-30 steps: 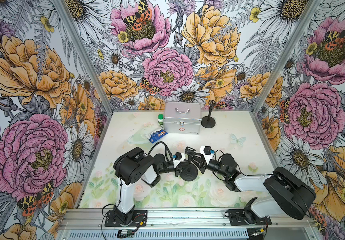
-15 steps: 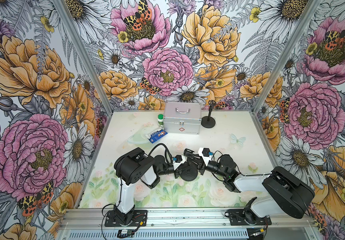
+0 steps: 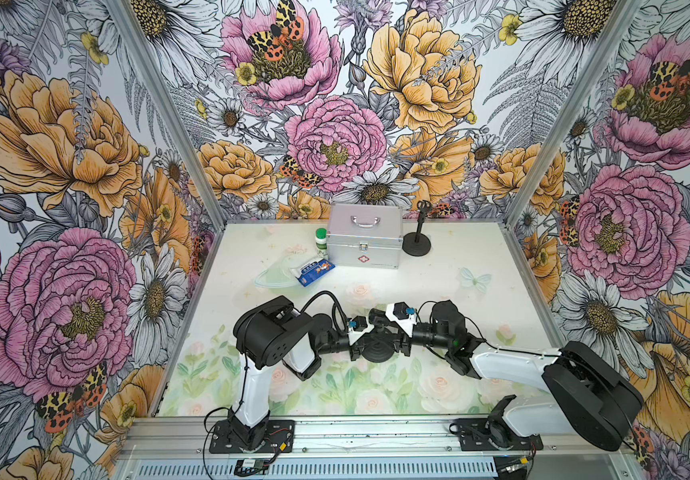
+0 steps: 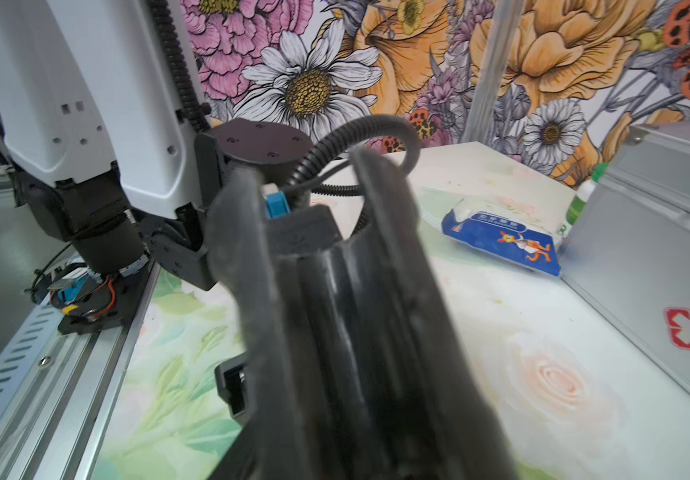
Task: Assemble a microphone stand
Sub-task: Hold the microphone stand pole at the microphone stand base.
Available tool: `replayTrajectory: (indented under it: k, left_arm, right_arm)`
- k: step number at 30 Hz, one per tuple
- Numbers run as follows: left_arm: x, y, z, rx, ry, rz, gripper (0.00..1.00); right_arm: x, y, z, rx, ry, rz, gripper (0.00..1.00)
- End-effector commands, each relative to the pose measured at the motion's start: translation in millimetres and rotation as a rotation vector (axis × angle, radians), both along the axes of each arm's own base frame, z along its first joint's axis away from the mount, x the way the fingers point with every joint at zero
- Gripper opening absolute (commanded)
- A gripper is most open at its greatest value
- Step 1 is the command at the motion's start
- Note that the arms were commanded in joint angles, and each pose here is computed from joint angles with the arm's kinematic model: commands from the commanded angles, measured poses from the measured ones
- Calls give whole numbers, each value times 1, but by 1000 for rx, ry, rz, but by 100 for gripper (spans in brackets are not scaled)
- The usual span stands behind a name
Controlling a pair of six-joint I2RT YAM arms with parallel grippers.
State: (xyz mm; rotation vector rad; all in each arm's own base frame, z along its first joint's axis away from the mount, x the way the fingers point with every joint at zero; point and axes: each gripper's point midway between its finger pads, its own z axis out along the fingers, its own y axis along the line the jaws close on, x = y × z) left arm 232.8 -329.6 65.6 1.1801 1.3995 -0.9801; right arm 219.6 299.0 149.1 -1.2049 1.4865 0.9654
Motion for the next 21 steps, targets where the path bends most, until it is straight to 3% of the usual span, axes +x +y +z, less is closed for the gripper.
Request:
replayTrajectory:
  k: [1,16,21]
  left_arm:
    - [9,7,0,5,-26,46,22]
    - [15,6,-3,-5,9,37,24]
    - [17,6,-7,-1,19,44,24]
  right_arm:
    - [-27,-3,-12,-33,13,203,48]
    - [7,-9,9,19,-24,206,46]
    - [24,-5,5,0,8,153,35]
